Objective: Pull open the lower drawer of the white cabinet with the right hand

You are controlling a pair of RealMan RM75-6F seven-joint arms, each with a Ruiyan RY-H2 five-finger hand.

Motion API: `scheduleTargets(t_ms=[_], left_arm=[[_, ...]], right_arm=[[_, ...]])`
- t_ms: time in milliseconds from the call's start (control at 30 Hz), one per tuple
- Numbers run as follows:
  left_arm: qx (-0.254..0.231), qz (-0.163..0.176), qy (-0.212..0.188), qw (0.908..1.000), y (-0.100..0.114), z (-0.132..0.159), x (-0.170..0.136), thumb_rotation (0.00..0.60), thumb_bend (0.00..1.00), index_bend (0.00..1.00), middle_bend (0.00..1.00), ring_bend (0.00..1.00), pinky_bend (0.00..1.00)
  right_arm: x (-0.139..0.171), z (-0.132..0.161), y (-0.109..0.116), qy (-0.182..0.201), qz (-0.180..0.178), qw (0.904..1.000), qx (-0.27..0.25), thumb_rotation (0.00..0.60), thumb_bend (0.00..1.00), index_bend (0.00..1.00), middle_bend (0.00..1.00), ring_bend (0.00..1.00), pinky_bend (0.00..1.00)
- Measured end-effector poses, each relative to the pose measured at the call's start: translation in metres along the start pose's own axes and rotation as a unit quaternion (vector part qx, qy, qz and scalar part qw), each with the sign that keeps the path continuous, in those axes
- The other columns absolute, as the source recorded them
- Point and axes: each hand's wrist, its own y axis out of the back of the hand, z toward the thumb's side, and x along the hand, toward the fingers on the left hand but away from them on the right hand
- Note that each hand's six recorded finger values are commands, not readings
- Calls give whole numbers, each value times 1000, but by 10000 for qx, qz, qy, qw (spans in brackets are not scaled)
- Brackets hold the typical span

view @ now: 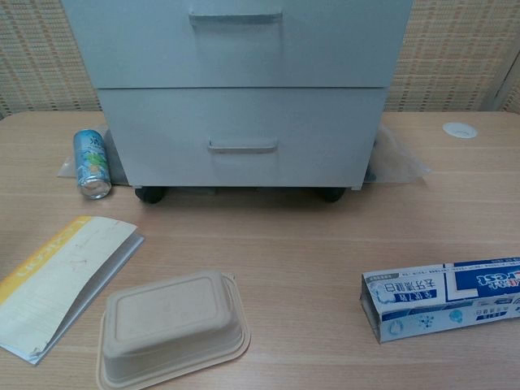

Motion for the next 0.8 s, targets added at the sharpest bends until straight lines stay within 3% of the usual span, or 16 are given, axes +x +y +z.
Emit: scheduleTargets(t_ms=[433, 500, 667, 800], left_arm=[[-2, 13, 58, 10000, 2, -4, -3, 600, 352, 49, 76, 62, 162], [-6, 24, 72, 10000, 3, -5, -3, 600, 352, 49, 76, 62, 162], [-36, 44, 59, 10000, 4, -5, -5, 600, 353, 49, 76, 62, 162], [-48, 43, 51, 10000, 4, -4, -7, 600, 353, 49, 76, 62, 162]], right_arm=[[-12, 18, 1, 364, 2, 9993, 46, 600, 143, 217, 332, 281, 351], [-15, 23, 1, 447, 22, 9990, 72, 600, 143, 217, 368, 338, 359], [-24, 37, -1, 689, 150, 9974, 167, 600, 152, 217, 571, 587, 586], [-38, 56, -6, 974, 361, 9941, 308, 600, 200, 204, 711, 708, 673]])
